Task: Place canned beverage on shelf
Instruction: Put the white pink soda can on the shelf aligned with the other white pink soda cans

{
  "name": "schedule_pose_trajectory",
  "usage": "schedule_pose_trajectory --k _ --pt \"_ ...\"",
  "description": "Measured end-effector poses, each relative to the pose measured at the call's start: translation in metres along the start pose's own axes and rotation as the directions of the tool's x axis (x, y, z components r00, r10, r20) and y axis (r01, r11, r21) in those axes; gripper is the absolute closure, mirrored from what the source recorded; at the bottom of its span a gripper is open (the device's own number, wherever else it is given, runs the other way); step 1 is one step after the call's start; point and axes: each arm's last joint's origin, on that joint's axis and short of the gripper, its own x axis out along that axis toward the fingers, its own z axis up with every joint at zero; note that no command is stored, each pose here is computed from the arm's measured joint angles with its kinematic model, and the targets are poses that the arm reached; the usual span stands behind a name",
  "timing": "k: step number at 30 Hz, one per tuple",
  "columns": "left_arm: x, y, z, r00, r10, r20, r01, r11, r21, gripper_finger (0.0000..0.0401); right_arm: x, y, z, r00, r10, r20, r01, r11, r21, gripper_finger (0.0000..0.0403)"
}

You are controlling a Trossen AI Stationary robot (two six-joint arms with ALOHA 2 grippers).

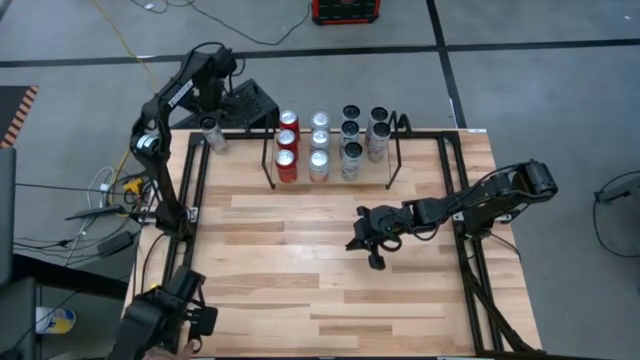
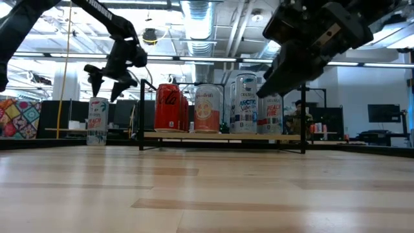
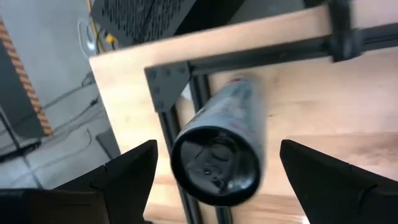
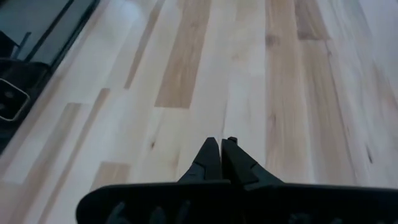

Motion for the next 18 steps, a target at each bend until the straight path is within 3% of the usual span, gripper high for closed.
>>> schedule_pose_trajectory --k 18 --pt "0.0086 -0.0012 -0.0019 0.999 -0.031 -0.03 0.034 0.993 0.114 0.0074 0.0003 -0.0007 -0.0036 1.0 -0.002 -0.007 0.002 1.0 0.004 0.0403"
